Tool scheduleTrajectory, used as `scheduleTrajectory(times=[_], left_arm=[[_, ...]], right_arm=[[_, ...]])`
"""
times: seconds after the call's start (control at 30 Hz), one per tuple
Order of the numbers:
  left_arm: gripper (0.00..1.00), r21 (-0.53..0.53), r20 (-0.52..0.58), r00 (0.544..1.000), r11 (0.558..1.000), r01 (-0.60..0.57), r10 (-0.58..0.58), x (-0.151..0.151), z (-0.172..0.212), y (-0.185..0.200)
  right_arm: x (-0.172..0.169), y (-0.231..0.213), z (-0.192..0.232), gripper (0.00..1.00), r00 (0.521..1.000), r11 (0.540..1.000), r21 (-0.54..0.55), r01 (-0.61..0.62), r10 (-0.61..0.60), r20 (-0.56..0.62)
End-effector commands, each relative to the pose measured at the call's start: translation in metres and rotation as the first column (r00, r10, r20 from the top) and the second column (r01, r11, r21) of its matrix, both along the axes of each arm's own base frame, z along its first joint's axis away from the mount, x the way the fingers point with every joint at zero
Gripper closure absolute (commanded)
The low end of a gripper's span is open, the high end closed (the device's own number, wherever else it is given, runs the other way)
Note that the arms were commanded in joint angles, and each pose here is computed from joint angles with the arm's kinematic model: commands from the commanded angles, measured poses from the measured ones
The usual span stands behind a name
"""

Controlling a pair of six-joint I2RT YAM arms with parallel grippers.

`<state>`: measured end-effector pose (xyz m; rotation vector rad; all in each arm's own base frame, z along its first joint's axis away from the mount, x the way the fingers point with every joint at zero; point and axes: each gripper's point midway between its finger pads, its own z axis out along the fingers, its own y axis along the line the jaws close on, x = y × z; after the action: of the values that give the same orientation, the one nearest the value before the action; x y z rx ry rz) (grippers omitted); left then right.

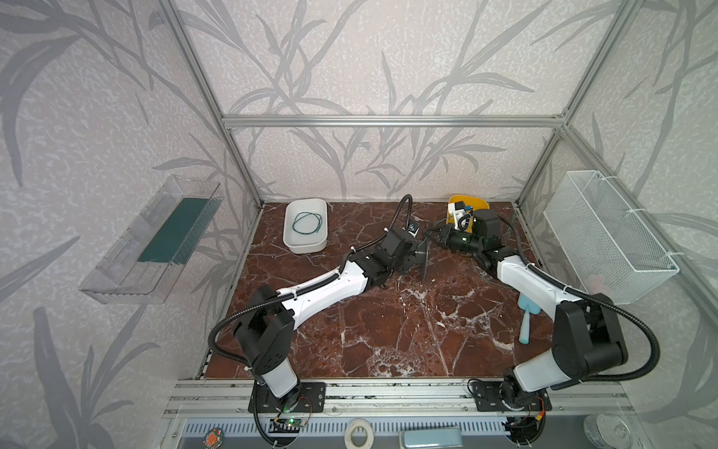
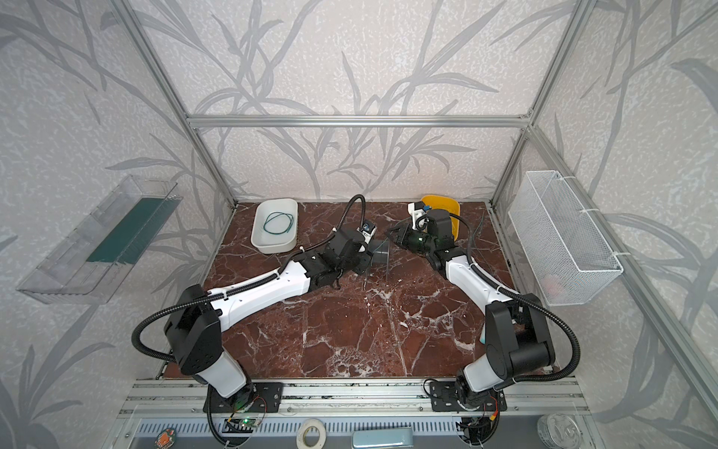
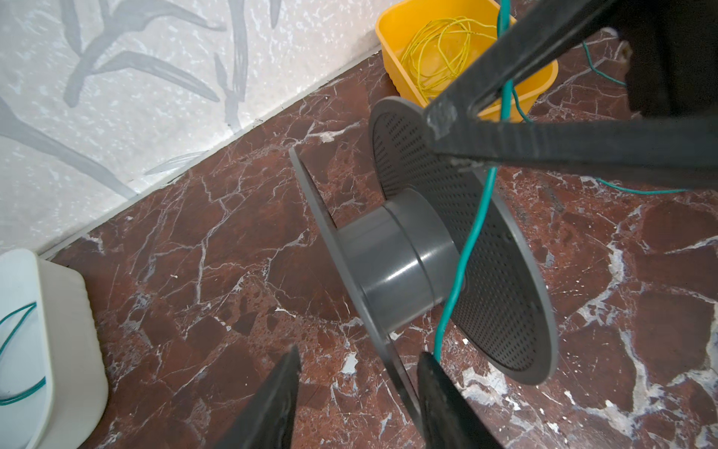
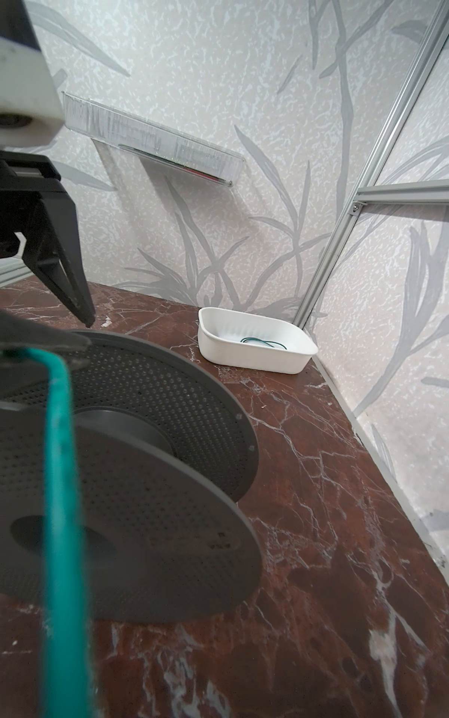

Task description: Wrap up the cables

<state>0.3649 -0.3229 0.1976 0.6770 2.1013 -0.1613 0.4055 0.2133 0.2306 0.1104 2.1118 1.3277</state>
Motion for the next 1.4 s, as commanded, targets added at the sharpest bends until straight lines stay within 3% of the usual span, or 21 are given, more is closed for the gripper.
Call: scheduleTrajectory(times=[0.0, 0.13, 0.27, 0.5, 0.67, 0.9, 1.37], left_arm=[[0.43, -0.084, 0.011, 1.000, 0.996, 0.028, -0.027, -0.006, 0.033, -0.005], [0.39, -0.163, -0.036, 0.998, 0.985, 0.054, -0.061, -0.014, 0.039, -0.015], [0.39, -0.195, -0.092, 0.996, 0.981, 0.001, -0.019, -0.013, 0.027, -0.016], [0.42, -0.183, -0.156, 0.984, 0.977, -0.111, 0.083, -0.003, 0.004, -0.012], [0.51, -0.157, -0.168, 0.978, 0.976, -0.151, 0.125, 0.005, -0.002, -0.011], [0.59, -0.148, -0.195, 0.971, 0.975, -0.166, 0.135, 0.004, -0.016, -0.010], [0.64, -0.155, -0.224, 0.964, 0.972, -0.178, 0.141, -0.002, -0.030, -0.008]], right_arm=[[0.002, 0.000, 0.009, 1.00, 0.999, 1.000, 0.016, -0.008, 0.008, 0.032], [0.003, 0.000, 0.008, 1.00, 0.999, 1.000, 0.013, -0.004, 0.004, 0.031], [0.004, 0.000, 0.006, 1.00, 1.000, 1.000, 0.015, -0.002, 0.001, 0.027], [0.003, -0.001, 0.006, 1.00, 1.000, 1.000, 0.013, -0.001, 0.000, 0.028], [0.003, 0.000, 0.006, 1.00, 1.000, 1.000, 0.017, -0.003, 0.003, 0.025], [0.004, 0.001, 0.004, 1.00, 1.000, 1.000, 0.019, -0.004, 0.003, 0.023], [0.005, 0.000, 0.000, 1.00, 1.000, 1.000, 0.021, 0.002, -0.002, 0.013]])
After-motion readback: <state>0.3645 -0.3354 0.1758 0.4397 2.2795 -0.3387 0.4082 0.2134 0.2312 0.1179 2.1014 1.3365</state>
